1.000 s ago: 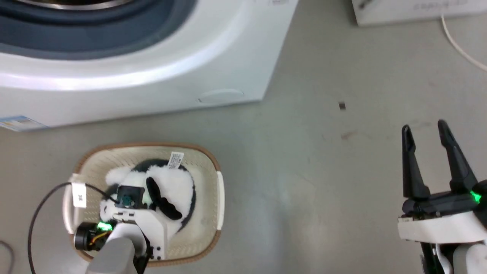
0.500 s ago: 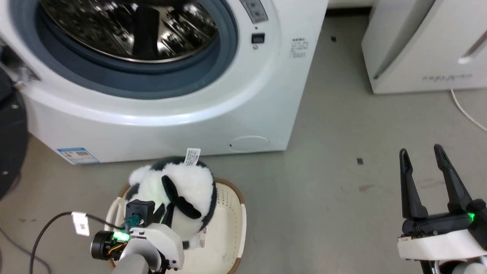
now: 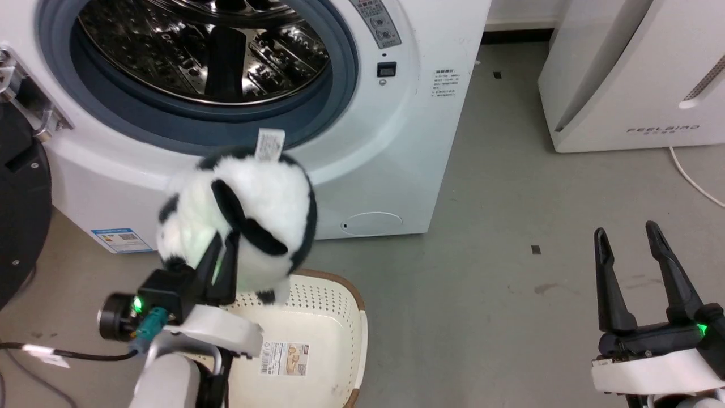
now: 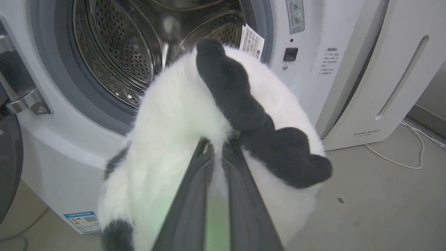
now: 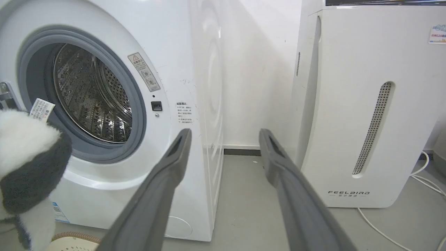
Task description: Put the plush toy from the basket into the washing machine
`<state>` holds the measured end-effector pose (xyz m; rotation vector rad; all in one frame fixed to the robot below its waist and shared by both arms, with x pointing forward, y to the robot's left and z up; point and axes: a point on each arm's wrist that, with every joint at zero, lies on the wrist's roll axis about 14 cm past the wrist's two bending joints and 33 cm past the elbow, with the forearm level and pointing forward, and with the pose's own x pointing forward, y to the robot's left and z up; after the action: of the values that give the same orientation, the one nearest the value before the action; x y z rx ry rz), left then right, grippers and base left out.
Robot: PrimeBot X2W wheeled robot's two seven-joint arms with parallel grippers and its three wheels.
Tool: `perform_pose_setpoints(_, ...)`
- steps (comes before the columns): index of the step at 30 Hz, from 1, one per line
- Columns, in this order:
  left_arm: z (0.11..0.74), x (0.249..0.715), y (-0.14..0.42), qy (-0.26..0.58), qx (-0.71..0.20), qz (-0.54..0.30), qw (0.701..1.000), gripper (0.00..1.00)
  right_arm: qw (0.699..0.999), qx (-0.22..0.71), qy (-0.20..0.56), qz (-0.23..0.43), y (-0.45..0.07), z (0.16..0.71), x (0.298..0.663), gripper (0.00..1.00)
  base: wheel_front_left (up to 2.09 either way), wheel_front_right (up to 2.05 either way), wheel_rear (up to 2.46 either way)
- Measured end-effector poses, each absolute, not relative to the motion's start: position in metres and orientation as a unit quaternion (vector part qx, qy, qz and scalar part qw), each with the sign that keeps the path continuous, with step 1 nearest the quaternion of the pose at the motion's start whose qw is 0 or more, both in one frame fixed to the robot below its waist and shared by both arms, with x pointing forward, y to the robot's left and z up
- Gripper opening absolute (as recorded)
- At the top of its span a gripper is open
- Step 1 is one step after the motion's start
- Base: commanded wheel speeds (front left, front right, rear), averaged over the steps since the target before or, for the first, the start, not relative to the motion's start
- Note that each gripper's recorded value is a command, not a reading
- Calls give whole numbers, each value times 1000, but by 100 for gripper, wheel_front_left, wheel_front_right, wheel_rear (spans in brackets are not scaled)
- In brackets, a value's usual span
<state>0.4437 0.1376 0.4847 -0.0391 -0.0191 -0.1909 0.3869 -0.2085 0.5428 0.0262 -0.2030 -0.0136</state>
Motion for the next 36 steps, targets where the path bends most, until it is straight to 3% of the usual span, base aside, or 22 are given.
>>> perform_pose_setpoints(9, 531, 496, 135, -98, -5, -114, 989, 0, 996, 7, -82, -19, -217, 528, 400, 100, 0, 0, 0)
perform_pose_setpoints(11, 537, 525, 137, -114, 11, -122, 986, 0, 997, 7, -79, -23, -221, 523, 409, 100, 0, 0, 0)
perform_pose_setpoints(12, 544, 572, 141, -126, 33, -126, 984, 0, 997, 11, -73, -33, -228, 515, 421, 100, 0, 0, 0)
perform_pose_setpoints(27, 511, 743, 170, -69, 195, -106, 973, 0, 997, 2, -15, -72, -258, 461, 446, 100, 0, 0, 0)
perform_pose_setpoints(36, 430, 789, 167, 18, 246, -111, 963, 0, 996, -10, 17, -83, -266, 438, 448, 100, 0, 0, 0)
